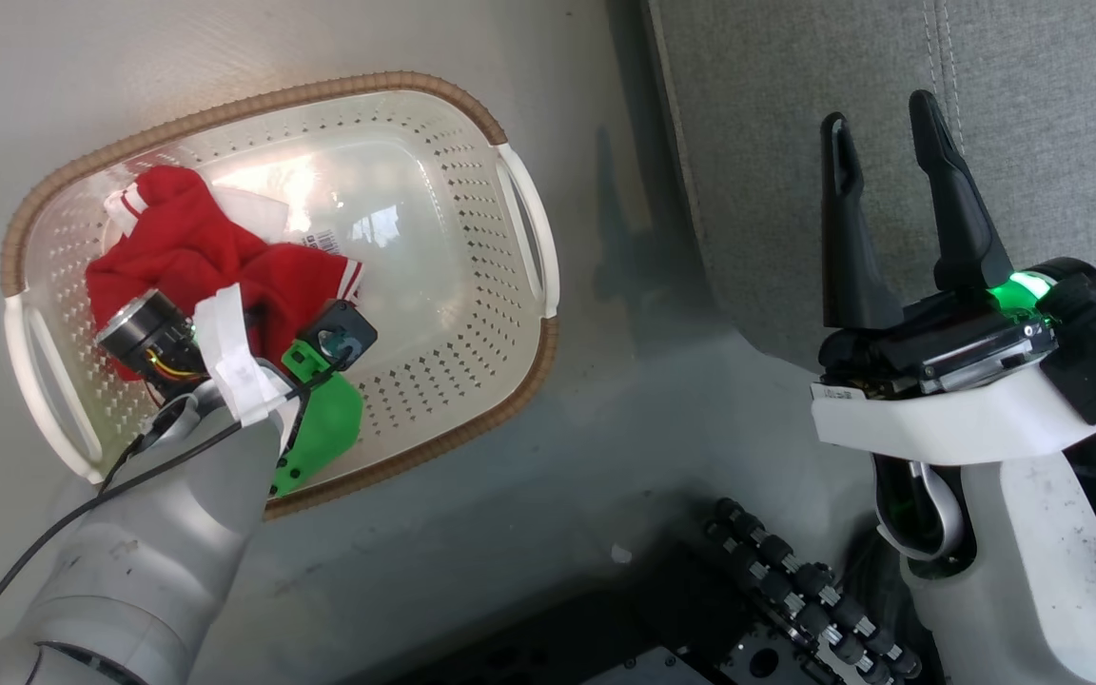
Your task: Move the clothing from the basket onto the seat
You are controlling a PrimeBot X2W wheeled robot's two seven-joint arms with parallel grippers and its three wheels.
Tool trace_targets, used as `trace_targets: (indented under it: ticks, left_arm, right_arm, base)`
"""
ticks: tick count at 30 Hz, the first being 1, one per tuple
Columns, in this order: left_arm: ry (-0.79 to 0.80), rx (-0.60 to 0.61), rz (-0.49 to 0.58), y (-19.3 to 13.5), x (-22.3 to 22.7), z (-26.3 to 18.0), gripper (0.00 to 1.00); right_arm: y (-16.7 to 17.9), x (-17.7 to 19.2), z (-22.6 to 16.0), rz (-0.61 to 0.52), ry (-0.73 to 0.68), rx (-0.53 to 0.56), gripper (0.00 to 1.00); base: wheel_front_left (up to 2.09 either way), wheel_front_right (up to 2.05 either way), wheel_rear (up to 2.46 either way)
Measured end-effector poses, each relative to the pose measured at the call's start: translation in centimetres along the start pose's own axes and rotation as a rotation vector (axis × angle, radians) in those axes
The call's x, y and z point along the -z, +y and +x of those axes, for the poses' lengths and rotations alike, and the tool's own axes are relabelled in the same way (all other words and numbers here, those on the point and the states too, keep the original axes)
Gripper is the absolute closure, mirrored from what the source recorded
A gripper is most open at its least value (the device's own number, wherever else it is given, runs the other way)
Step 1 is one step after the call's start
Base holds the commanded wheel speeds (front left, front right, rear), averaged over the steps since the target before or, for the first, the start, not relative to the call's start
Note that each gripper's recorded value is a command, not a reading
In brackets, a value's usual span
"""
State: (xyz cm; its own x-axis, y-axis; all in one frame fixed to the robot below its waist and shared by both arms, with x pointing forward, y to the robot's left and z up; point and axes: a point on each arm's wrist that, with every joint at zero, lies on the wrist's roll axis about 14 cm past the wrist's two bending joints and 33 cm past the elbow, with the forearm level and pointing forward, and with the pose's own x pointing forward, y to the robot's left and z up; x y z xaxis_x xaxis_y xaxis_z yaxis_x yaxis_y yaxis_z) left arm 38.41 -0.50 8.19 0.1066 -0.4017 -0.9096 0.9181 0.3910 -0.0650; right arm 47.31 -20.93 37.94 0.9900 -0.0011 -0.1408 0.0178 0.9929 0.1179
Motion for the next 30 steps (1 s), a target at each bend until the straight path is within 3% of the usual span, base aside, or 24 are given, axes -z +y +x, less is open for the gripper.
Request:
trace_targets:
  ticks: [6, 7, 8, 9, 18, 30]
  left_arm:
    - [0.104, 0.021, -0.031, 0.2, 2.5, 1.4, 0.00]
    - [0.117, 0.023, -0.031, 0.2, 2.9, 1.6, 0.26]
    - [0.129, 0.026, -0.026, 0.2, 3.3, 1.7, 0.68]
    - [0.139, 0.031, -0.027, 0.2, 3.6, 1.9, 1.00]
    - [0.125, 0.035, -0.004, 0.4, 3.3, 2.3, 1.00]
    - [-0.138, 0.017, -0.113, 0.1, -2.4, -0.9, 1.00]
  right_arm:
    - [-0.5, 0.7, 0.2, -0.009, 0.015, 0.009, 0.00]
    - [-0.5, 0.7, 0.3, -0.011, 0.014, 0.010, 0.00]
    - [-0.6, 0.7, 0.3, -0.013, 0.017, 0.012, 0.00]
    - [-0.7, 0.9, 0.2, -0.014, 0.021, 0.014, 0.00]
    - [-0.9, 0.7, 0.5, -0.029, 0.013, 0.014, 0.00]
    - [-0.3, -1.7, 0.2, -0.044, -0.040, -0.001, 0.00]
  base:
    - [0.00, 0.00, 0.00]
    - [0.00, 0.00, 0.00]
    - [0.00, 0.00, 0.00]
    - [0.00, 0.00, 0.00]
    - [0.00, 0.00, 0.00]
    - [0.00, 0.00, 0.00]
